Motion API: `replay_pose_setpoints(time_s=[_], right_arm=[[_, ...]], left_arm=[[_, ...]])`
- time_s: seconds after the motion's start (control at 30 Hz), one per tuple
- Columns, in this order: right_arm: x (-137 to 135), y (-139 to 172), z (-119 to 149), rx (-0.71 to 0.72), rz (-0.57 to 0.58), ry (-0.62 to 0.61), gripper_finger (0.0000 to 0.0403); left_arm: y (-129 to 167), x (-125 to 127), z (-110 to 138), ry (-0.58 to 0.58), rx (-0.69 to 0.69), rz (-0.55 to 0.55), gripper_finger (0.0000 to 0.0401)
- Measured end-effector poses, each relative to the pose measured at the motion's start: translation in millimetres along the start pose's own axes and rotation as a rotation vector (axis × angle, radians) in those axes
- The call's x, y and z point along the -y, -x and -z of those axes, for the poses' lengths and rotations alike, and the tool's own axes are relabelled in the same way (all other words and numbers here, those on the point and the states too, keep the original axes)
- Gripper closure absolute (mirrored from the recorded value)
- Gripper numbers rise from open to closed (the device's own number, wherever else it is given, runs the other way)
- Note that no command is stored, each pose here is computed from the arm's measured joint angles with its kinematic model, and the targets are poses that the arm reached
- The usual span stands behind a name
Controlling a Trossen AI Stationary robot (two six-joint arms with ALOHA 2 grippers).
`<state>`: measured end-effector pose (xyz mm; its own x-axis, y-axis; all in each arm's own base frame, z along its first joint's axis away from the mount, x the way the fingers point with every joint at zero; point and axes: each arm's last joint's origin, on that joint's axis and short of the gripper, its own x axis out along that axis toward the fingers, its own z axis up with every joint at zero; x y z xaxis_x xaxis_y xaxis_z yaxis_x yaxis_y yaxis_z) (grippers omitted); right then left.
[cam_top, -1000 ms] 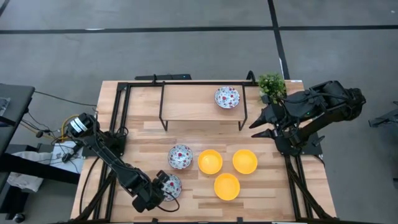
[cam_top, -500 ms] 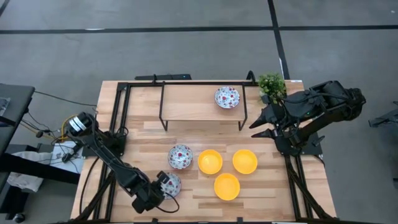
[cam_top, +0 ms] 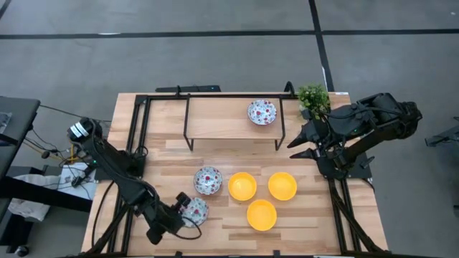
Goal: Pick & Place Mini bowls
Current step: Stack the bottom red patterned bowl on top of the red patterned bowl on the shelf
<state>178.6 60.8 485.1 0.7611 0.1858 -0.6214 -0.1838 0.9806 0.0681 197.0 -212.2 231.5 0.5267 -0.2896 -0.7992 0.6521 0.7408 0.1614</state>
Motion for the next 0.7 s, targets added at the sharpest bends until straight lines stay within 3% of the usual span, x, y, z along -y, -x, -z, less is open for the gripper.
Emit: replay_pose_setpoints(time_s=[0.2,0.33,0.53,0.7], right_arm=[[-1.8,-18.6,-4.2,-0.046,0.008,0.004,0.0270],[-4.2,-41.7,-8.2,-0.100,0.013,0.082,0.0270],[-7.0,-84.2,-21.6,-0.102,0.012,0.221,0.0275],[-5.9,-121.7,-35.1,-0.053,0.019,0.376,0.0280]], left_arm=[[30.3,-21.2,-3.0,0.046,0.091,-0.265,0.0378],[51.6,-37.1,-2.6,0.054,0.136,-0.428,0.0379],[68.7,-59.1,0.6,0.111,0.169,-0.495,0.0385],[68.4,-70.9,2.8,0.100,0.154,-0.469,0.0379]])
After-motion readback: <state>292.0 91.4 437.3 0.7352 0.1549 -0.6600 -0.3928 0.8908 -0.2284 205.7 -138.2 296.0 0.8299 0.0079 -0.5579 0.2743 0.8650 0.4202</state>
